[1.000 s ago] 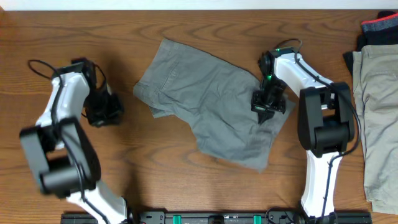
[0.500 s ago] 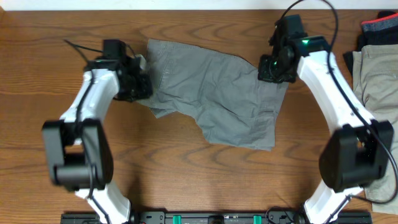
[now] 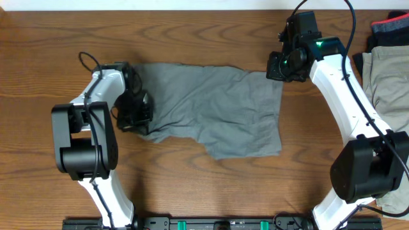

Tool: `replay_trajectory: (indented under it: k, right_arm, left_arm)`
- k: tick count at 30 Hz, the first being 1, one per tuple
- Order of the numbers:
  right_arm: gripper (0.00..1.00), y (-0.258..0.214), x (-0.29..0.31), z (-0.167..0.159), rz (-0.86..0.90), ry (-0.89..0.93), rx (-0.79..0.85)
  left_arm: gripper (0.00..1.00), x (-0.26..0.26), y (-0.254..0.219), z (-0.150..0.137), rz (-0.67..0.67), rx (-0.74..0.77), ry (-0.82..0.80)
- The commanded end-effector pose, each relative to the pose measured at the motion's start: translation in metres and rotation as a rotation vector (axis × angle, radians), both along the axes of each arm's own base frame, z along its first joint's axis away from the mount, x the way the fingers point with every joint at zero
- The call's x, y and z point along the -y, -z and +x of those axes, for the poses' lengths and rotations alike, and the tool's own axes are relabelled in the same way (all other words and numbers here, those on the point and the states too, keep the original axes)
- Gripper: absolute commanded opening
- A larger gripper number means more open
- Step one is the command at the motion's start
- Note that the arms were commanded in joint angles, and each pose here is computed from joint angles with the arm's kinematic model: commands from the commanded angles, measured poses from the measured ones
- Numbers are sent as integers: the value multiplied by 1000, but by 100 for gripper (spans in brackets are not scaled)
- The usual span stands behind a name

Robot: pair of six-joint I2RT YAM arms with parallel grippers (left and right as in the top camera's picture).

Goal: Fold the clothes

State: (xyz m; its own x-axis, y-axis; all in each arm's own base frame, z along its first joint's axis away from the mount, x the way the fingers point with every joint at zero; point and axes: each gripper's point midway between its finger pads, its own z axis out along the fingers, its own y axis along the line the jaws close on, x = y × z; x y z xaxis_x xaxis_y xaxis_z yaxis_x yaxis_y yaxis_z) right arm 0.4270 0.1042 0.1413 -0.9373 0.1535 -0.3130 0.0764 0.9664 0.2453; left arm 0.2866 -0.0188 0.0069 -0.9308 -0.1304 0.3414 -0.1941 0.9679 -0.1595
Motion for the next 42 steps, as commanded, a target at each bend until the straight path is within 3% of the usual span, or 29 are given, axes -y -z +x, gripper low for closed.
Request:
replay_trajectory:
  k: [1,6,7,9,12,14,16,19,26,32,42]
  right_arm:
    - [1,-2,7,5,-8,16,16]
    - [1,-4,10,11,-4,24,39]
    - [1,-5,10,12,-3,24,46]
    - [5,-6,9,15,0,24,57]
    - [30,-8,9,18,2,24,74]
    - [41,-8,8,20,4,24,81]
    - [47,-8,8,20,7,31,80]
    - [48,-8,8,20,7,31,79]
    - [46,-8,7,20,8,26,78]
    - [43,-7,4,17,10,20,69]
    - [41,-6,-5,14,9,0,66]
  left_arm:
    - [6,-20,-8,-10,71,-32,-49]
    - [8,-28,-49,8,74,113,-95]
    - [15,-30,-61,16,79,169,-102]
    - [42,-35,-82,32,88,278,-115]
    - [78,-46,-114,64,108,491,-140]
    - [87,-53,-131,84,121,614,-150]
    - [89,-60,-140,102,132,704,-162]
    - [90,-65,-135,123,98,763,-156]
    - [90,-68,-90,167,-61,768,-126]
    - [91,-75,-70,204,-66,779,-56]
    - [90,-71,-20,211,-94,704,-18]
